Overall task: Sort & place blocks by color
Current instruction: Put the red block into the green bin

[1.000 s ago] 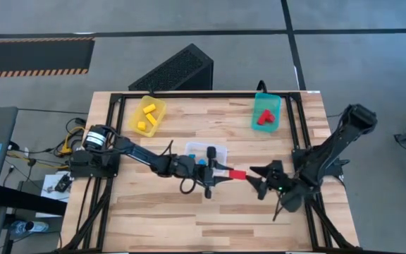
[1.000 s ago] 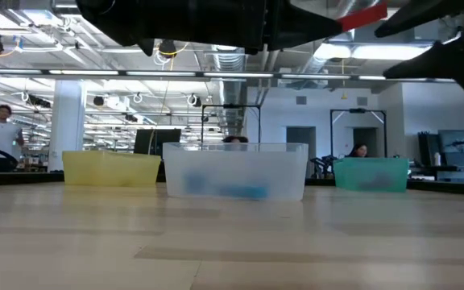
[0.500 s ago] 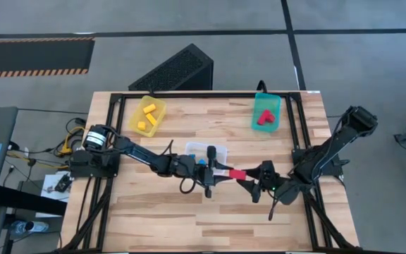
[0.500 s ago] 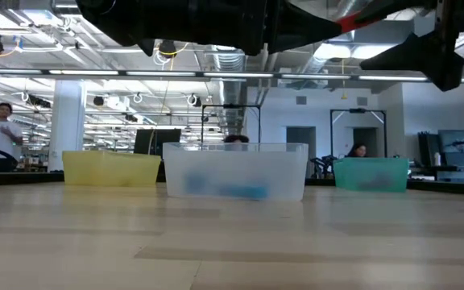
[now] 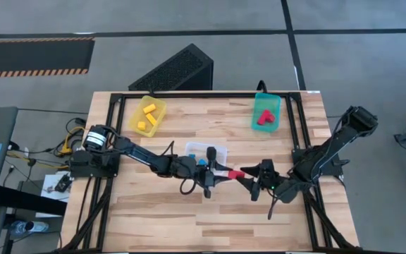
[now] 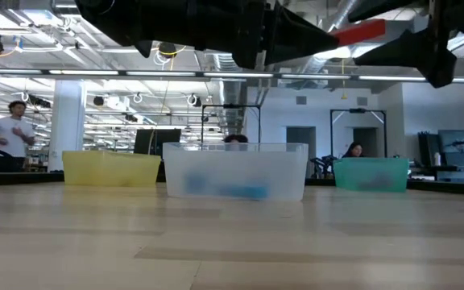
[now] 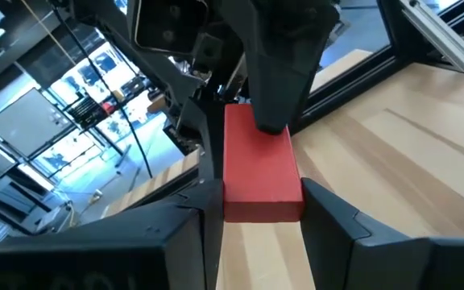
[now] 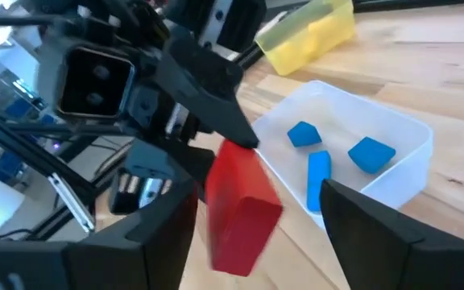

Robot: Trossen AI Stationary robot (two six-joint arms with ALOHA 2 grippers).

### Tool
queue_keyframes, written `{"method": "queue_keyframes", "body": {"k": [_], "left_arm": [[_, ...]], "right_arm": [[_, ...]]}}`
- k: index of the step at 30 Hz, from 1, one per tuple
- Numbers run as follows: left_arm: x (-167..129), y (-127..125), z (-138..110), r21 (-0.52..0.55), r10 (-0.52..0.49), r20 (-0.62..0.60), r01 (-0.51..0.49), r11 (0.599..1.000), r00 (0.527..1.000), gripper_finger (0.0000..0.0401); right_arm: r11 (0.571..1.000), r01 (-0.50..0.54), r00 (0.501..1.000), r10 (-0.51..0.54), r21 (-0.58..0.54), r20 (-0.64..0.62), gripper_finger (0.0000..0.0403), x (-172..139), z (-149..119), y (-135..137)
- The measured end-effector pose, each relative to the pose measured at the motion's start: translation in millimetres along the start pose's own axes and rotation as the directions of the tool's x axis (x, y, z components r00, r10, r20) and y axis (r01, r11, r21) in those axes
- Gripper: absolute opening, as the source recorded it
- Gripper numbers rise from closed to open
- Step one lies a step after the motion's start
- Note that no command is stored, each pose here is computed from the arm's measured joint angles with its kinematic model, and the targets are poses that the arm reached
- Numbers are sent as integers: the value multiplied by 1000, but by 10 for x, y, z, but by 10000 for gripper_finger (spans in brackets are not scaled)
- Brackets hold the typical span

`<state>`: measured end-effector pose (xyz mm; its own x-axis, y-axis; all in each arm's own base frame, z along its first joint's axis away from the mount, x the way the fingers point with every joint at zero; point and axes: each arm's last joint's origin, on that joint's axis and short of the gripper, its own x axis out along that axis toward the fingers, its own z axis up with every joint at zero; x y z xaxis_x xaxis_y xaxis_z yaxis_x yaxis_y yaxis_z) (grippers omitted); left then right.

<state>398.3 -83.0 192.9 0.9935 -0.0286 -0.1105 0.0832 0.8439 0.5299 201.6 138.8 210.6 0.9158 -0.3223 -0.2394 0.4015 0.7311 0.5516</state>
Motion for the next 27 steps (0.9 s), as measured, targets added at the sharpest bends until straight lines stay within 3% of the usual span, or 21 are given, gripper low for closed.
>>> {"method": "queue_keyframes", "body": {"k": [5, 10, 12, 16, 20, 23, 27], "left_arm": [[1, 3, -1, -4, 2, -1, -2, 1000, 1000, 104], [4, 11, -20, 3, 11, -15, -11, 1000, 1000, 114], [8, 37, -34, -45, 23, -18, -24, 999, 1000, 125], [30, 163, -79, -174, 53, -8, -54, 983, 999, 163], [56, 261, -194, -226, 76, -54, -86, 970, 996, 203], [55, 321, -261, -239, 140, -130, -168, 956, 982, 225], [2, 398, -205, -222, 231, -187, -270, 937, 955, 236]], "right_arm": [[1000, -9, 1000, 9, -3, -18, 226, 14, 5, -3], [1000, -11, 1000, 11, -24, -13, 101, 33, 26, -3], [995, -18, 1000, 16, -101, -26, 45, 43, 38, -5], [974, 12, 1000, -17, -224, -19, 42, 97, 63, -53], [946, 135, 990, -140, -295, 2, 42, 180, 196, -230], [884, 298, 953, -298, -360, 58, 42, 221, 336, -448], [784, 493, 862, -500, -378, 85, 42, 248, 564, -798]]}}
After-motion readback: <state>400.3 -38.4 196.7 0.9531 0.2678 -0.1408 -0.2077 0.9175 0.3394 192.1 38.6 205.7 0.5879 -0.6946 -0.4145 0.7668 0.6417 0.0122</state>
